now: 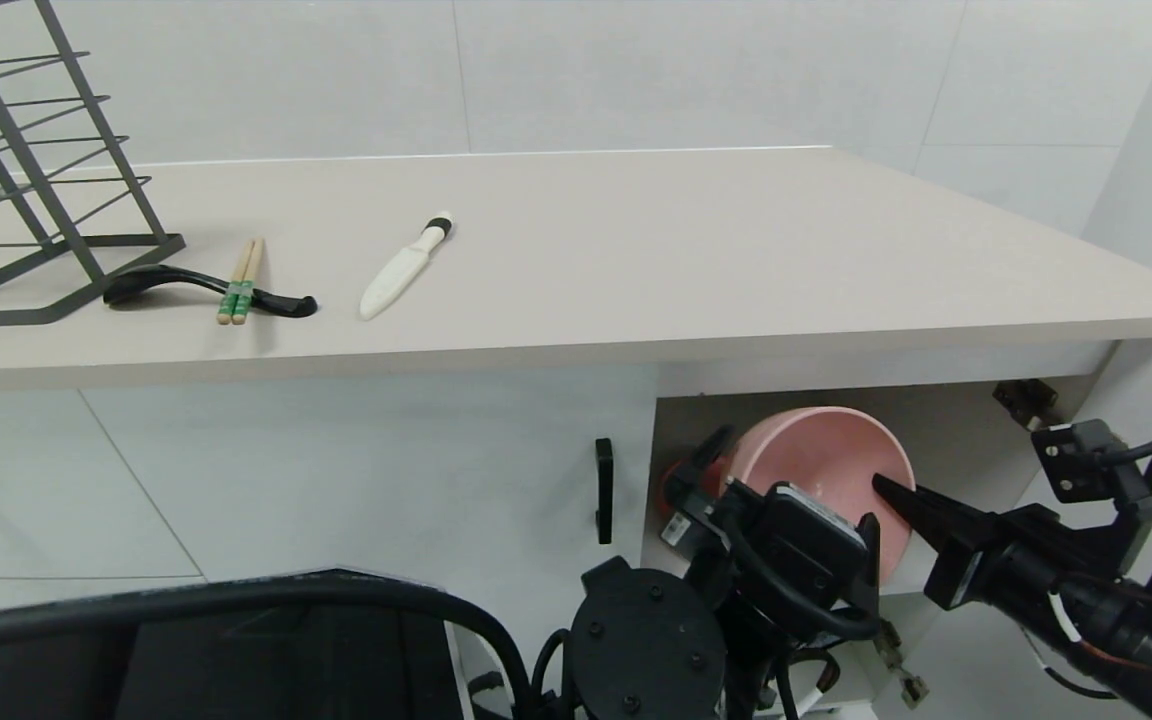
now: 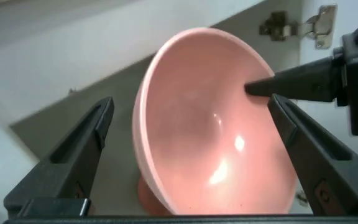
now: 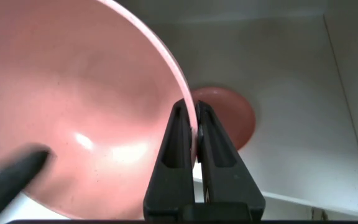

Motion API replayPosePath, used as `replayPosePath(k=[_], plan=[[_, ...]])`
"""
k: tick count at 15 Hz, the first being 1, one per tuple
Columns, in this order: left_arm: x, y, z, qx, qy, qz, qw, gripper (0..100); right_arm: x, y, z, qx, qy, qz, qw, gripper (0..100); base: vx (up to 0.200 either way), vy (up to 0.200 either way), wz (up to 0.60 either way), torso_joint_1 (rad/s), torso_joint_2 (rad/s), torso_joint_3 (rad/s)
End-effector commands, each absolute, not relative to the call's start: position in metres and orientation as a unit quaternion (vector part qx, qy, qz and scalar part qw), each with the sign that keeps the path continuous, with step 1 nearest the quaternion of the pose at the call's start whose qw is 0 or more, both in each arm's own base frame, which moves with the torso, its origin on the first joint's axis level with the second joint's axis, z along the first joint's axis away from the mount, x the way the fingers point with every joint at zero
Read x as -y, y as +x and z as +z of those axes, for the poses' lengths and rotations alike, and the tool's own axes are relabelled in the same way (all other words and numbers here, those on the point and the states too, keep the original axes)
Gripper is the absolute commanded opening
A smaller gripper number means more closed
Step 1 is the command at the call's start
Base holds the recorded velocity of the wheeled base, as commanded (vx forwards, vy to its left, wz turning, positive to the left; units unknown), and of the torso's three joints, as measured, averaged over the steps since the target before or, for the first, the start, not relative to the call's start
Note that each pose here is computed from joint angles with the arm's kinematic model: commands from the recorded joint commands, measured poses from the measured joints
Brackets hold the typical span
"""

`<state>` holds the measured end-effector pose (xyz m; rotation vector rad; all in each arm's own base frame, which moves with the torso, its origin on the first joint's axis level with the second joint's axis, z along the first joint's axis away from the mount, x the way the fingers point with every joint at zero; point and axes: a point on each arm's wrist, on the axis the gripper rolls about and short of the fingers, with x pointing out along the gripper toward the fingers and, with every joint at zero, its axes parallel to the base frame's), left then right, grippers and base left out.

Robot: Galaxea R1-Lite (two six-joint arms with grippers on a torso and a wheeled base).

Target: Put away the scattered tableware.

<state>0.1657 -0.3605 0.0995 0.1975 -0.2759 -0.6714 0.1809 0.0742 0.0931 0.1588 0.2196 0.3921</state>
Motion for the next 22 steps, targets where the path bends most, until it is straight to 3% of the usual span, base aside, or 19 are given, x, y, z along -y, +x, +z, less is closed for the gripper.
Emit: replayPosePath(k=[1,10,13,19,22], plan=[[0.353,0.172,0.113,0.149,0.087,-0.329,0.928,100,-0.075,0.182,0.090,-0.116,0.077,0.194,0.971,0,0.000,0.000,0.00,0.000,0.00,0.000],[0.305,0.160,0.121,0.150,0.122,-0.432,0.881,100,-0.072,0.183,0.090,-0.116,0.078,0.187,0.972,0,0.000,0.000,0.00,0.000,0.00,0.000],[0.273,0.156,0.119,0.132,0.137,-0.466,0.864,100,-0.072,0.183,0.090,-0.116,0.078,0.187,0.972,0,0.000,0.000,0.00,0.000,0.00,0.000],[0.215,0.132,0.129,0.111,0.145,-0.459,0.869,100,-0.074,0.183,0.088,-0.123,0.076,0.189,0.971,0,0.000,0.000,0.00,0.000,0.00,0.000],[0.169,0.125,0.140,0.113,0.139,-0.421,0.889,100,-0.074,0.185,0.083,-0.136,0.075,0.186,0.970,0,0.000,0.000,0.00,0.000,0.00,0.000]])
